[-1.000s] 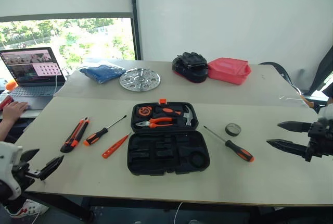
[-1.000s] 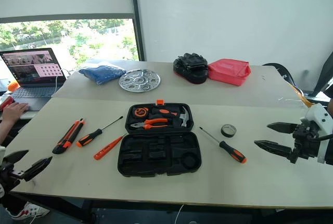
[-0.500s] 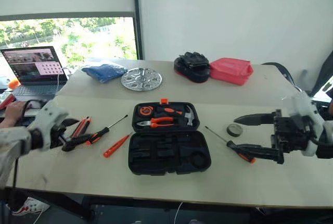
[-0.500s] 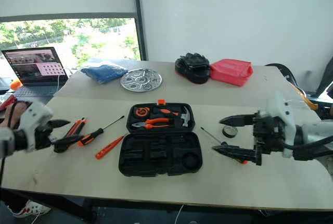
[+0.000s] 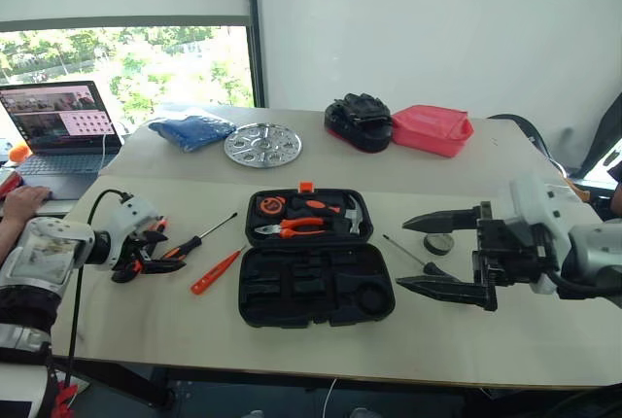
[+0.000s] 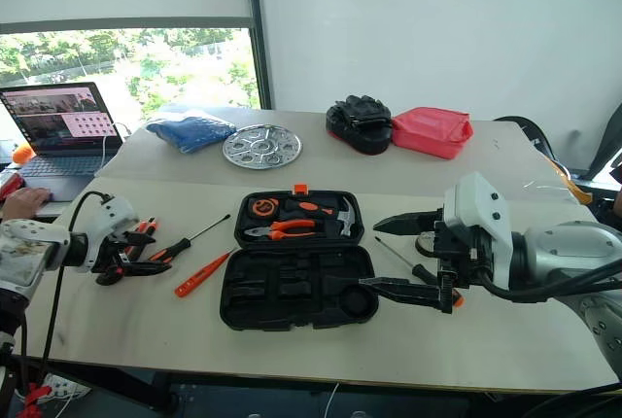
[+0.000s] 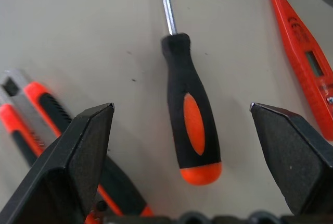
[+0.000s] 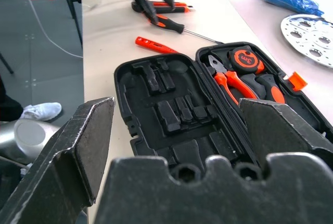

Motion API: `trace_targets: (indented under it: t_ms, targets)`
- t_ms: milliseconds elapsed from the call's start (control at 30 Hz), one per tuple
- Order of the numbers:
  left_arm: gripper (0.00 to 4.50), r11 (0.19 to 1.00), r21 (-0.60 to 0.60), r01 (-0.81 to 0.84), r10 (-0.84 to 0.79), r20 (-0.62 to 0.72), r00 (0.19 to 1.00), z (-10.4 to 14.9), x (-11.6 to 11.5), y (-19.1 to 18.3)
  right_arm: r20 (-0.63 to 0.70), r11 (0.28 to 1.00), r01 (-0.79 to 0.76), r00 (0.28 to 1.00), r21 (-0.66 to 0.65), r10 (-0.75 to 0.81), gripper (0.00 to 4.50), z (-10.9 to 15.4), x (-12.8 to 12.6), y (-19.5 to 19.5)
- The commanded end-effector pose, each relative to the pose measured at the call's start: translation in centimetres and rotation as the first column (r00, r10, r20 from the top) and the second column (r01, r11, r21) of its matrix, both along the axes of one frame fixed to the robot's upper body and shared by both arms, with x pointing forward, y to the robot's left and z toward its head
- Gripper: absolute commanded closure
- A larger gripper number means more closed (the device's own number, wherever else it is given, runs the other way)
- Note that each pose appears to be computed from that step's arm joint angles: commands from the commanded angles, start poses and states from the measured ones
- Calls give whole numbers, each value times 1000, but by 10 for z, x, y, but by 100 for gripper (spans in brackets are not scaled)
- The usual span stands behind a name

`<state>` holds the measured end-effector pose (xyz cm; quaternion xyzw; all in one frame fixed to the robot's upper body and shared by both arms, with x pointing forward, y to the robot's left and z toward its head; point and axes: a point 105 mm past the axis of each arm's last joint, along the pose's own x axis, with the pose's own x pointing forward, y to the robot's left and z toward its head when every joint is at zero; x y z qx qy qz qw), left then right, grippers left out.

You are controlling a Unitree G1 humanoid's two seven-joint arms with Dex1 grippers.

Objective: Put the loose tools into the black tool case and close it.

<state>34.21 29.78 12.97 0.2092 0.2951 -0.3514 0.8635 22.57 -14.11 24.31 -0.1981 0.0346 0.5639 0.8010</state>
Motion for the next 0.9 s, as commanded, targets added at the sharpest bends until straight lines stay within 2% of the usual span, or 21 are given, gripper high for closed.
trace_targets:
  t_ms: [33,300,433,533,600,733,833,900]
  targets:
    - [70,1000,11,21,-21,29,999,8,7,-5,41,1000,-1,999,14,1,0,7,-3,3]
    - [360,997,62,35,-33,-36,999,-6,8,-4,55,1000,5,998,21,-6,0,7,-4,5]
    - [365,998,46,52,-49,-79,996,-12,5,-6,56,1000,9,998,22,-10,0,7,-4,5]
    - [365,999,29,31,-29,-50,998,-5,9,-4,53,1000,18,998,9,-18,0,5,-3,3]
    - [365,1000,-3,-18,18,9,1000,10,17,-2,51,1000,22,998,6,-22,0,4,-3,2]
    - [365,985,-151,-81,112,209,972,66,39,-9,43,999,38,998,15,-39,0,4,-4,-1]
    - [365,973,-231,23,51,312,949,101,38,-30,39,999,49,998,18,-50,0,3,-5,-3]
    - [365,957,-238,165,-83,322,943,114,27,-54,36,998,53,998,19,-54,0,3,-5,-4]
